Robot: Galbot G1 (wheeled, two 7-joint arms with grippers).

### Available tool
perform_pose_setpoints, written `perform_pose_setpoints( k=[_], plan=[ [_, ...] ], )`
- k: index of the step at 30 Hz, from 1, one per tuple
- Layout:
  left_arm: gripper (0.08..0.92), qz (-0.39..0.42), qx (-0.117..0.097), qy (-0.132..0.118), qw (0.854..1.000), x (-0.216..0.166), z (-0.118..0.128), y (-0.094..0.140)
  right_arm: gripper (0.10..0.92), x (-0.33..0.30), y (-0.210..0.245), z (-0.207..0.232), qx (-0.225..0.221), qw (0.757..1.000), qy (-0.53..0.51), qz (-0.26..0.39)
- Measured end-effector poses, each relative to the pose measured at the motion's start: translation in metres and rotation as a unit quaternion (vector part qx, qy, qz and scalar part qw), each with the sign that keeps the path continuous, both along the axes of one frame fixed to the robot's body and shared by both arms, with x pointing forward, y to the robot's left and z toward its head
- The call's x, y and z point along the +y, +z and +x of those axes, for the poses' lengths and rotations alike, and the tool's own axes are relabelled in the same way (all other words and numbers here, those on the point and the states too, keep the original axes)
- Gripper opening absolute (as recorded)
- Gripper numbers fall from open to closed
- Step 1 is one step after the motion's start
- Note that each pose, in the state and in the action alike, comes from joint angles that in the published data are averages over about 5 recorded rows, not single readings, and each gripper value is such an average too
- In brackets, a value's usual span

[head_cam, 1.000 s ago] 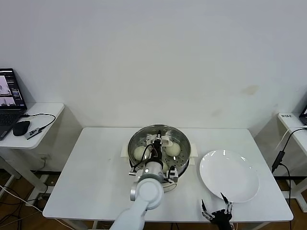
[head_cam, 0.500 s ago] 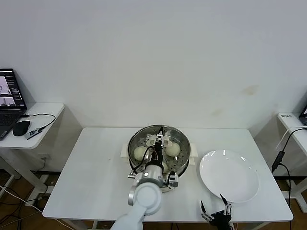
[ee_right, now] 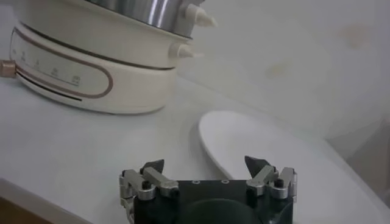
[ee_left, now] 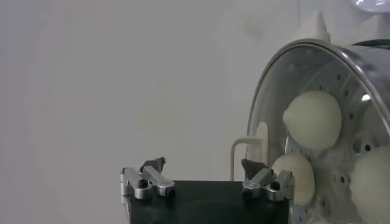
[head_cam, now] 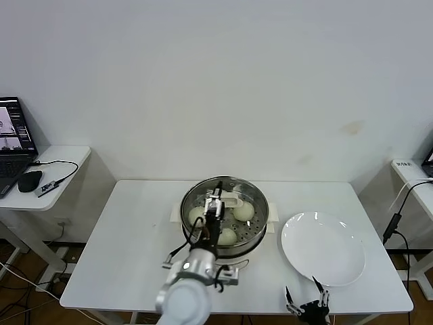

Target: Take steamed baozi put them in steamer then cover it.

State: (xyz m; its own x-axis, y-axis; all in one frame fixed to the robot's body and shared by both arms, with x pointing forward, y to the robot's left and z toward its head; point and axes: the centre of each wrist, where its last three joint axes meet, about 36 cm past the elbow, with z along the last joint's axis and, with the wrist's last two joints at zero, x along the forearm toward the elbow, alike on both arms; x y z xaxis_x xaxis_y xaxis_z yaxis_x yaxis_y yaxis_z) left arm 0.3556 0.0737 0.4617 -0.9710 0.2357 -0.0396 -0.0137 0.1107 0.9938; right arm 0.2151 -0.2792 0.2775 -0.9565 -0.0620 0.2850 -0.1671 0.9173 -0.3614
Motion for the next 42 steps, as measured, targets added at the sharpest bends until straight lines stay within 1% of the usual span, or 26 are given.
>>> perform_pose_setpoints(
  k=[4,7,10,13,15,17,19,22,25,27,29,32,36,39,42],
  plan=[
    [0.823,-0.039,-0.008,-0.008,0.999,0.027,-0.016,0.0,0.823,0.0,0.0,0.0,-0.001,1.0,-0.001,0.001],
    [0.823,-0.085,-0.009,-0.02,0.996,0.053,-0.021,-0.01,0.823,0.0,0.0,-0.001,-0.001,1.0,-0.001,0.003],
    [0.823,-0.146,0.001,-0.033,0.989,0.084,-0.025,-0.025,0.823,-0.001,0.002,-0.004,-0.002,1.0,0.0,0.004],
    [0.823,-0.223,0.02,-0.033,0.974,0.112,-0.037,-0.038,0.823,-0.003,0.008,-0.007,-0.006,1.0,0.001,0.007],
    [0.823,-0.279,0.036,-0.022,0.959,0.125,-0.047,-0.046,0.823,-0.005,0.012,-0.01,-0.009,1.0,0.002,0.011],
    [0.823,-0.337,0.054,-0.005,0.94,0.135,-0.059,-0.054,0.823,-0.007,0.016,-0.012,-0.012,1.0,0.001,0.017],
    [0.823,-0.395,0.072,0.015,0.916,0.143,-0.071,-0.061,0.823,-0.008,0.021,-0.015,-0.014,1.0,0.0,0.026],
    [0.823,-0.473,0.095,0.045,0.875,0.15,-0.087,-0.07,0.823,-0.01,0.027,-0.02,-0.017,0.999,-0.001,0.041],
    [0.823,-0.533,0.11,0.072,0.836,0.156,-0.098,-0.076,0.823,-0.013,0.032,-0.024,-0.016,0.998,-0.003,0.055],
    [0.823,-0.561,0.117,0.088,0.815,0.159,-0.103,-0.079,0.823,-0.014,0.035,-0.027,-0.013,0.998,-0.002,0.065],
    [0.823,-0.583,0.122,0.102,0.796,0.162,-0.107,-0.083,0.823,-0.014,0.038,-0.03,-0.01,0.997,0.0,0.074],
    [0.823,-0.606,0.131,0.123,0.775,0.164,-0.114,-0.089,0.823,-0.013,0.043,-0.033,-0.008,0.996,0.002,0.084],
    [0.823,-0.625,0.139,0.15,0.753,0.166,-0.124,-0.099,0.823,-0.009,0.05,-0.035,-0.005,0.995,0.004,0.095],
    [0.823,-0.634,0.141,0.167,0.742,0.166,-0.131,-0.104,0.823,-0.005,0.055,-0.037,0.0,0.995,0.007,0.102],
    [0.823,-0.638,0.142,0.176,0.736,0.167,-0.138,-0.107,0.823,-0.002,0.056,-0.04,0.008,0.994,0.01,0.108]
  ],
)
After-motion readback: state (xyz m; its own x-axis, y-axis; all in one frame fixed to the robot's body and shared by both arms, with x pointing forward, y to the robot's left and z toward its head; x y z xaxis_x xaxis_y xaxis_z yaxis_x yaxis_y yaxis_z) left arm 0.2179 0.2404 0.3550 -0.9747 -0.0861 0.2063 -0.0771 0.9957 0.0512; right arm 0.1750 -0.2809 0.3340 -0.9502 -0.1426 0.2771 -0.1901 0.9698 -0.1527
